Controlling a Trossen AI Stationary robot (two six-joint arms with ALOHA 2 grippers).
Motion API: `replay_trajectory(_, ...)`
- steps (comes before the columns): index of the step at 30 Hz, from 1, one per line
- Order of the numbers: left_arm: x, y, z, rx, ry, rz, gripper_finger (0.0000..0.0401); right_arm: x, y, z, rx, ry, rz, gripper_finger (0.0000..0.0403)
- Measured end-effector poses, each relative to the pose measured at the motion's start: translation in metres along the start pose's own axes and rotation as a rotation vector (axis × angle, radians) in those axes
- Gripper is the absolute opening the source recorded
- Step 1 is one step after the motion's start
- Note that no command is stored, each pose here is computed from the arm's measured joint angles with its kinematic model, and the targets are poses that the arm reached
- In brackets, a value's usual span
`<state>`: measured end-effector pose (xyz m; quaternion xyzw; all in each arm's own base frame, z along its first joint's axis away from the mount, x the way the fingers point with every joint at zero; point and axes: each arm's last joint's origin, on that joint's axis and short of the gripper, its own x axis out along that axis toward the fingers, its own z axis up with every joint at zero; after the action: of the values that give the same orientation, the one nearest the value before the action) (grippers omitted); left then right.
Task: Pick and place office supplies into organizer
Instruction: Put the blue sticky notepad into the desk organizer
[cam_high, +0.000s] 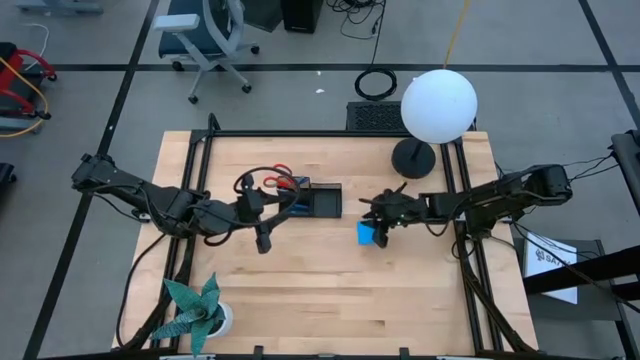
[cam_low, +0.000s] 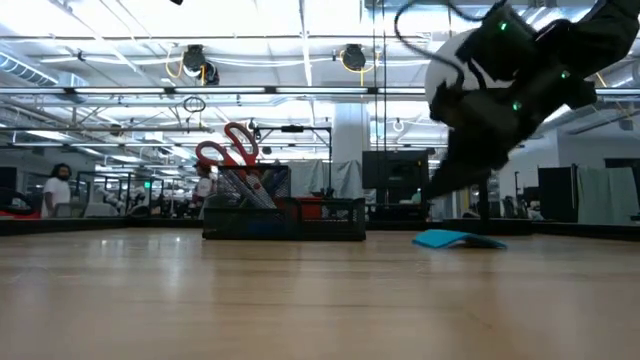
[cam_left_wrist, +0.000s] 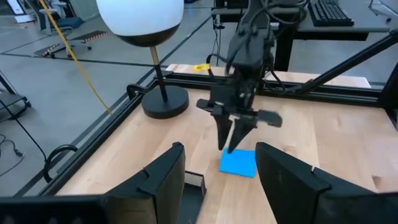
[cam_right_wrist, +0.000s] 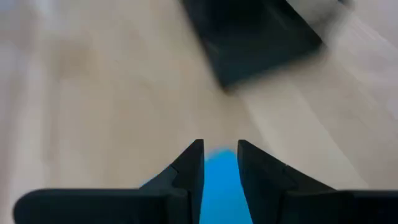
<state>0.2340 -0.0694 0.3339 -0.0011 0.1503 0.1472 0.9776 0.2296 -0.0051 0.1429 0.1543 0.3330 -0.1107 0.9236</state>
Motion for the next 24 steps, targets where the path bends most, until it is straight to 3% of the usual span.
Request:
replay_trajectory(5, 0.0, 0.0, 0.0, 0.003, 0.003, 0.0, 0.0205, -0.006, 0.009, 0.008, -0.018, -0.073, 0.078, 0.0089)
replay_trajectory(12, 0.0, 0.0, 0.0, 0.003, 0.003, 0.0, 0.0205, -0.008, -0.002, -0.006, 0.003, 0.027, -0.148, 0.0089)
replay_trajectory(24, 0.0, -0.002, -0.004, 0.001, 0.039, -0.045, 0.0205, -0.006, 0.013, -0.021, -0.075, 0.135, -0.067, 0.0089)
